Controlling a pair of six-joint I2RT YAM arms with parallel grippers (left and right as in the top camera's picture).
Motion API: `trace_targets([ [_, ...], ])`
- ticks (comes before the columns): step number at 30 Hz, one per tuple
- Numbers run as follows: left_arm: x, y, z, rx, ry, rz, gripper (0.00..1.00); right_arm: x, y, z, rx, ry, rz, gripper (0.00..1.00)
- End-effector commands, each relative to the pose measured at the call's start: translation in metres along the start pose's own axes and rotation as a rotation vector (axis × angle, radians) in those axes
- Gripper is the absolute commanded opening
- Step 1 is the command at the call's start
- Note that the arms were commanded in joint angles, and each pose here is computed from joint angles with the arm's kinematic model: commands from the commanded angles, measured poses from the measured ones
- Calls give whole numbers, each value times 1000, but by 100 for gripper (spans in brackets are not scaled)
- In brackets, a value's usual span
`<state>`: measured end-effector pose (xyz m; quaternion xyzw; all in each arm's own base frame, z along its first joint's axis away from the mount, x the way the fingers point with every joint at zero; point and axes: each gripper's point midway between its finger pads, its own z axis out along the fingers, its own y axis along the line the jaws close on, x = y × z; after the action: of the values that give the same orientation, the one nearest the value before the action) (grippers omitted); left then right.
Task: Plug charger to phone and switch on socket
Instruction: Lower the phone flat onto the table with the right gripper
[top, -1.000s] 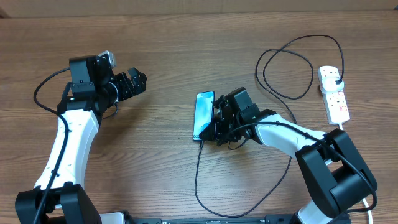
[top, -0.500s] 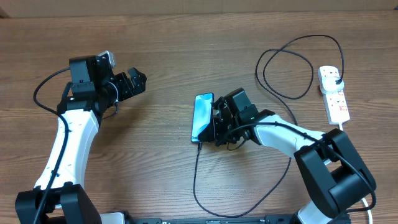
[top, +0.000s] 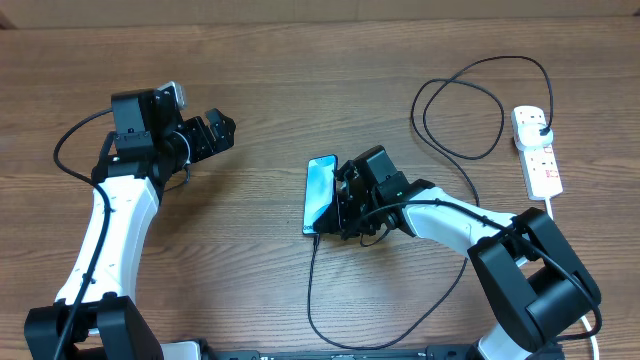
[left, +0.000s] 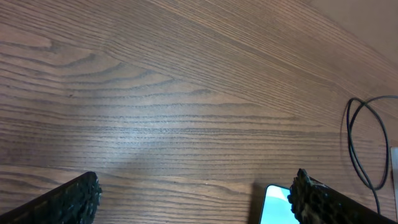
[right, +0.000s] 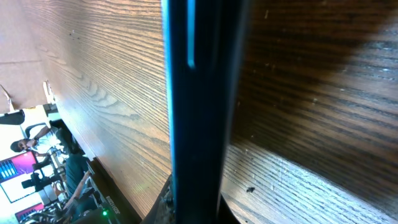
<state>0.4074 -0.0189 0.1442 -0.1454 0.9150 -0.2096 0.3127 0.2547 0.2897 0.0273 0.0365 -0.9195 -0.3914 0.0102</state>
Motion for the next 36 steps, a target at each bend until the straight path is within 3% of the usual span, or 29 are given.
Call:
trace_targets([
  [1,-5,-2,-5,-3,-20,8,100,0,5,1,-16,1,-15,5],
  [36,-5,-2,-5,-3,-20,8,100,-4,-4,0,33,-28,-14,14],
])
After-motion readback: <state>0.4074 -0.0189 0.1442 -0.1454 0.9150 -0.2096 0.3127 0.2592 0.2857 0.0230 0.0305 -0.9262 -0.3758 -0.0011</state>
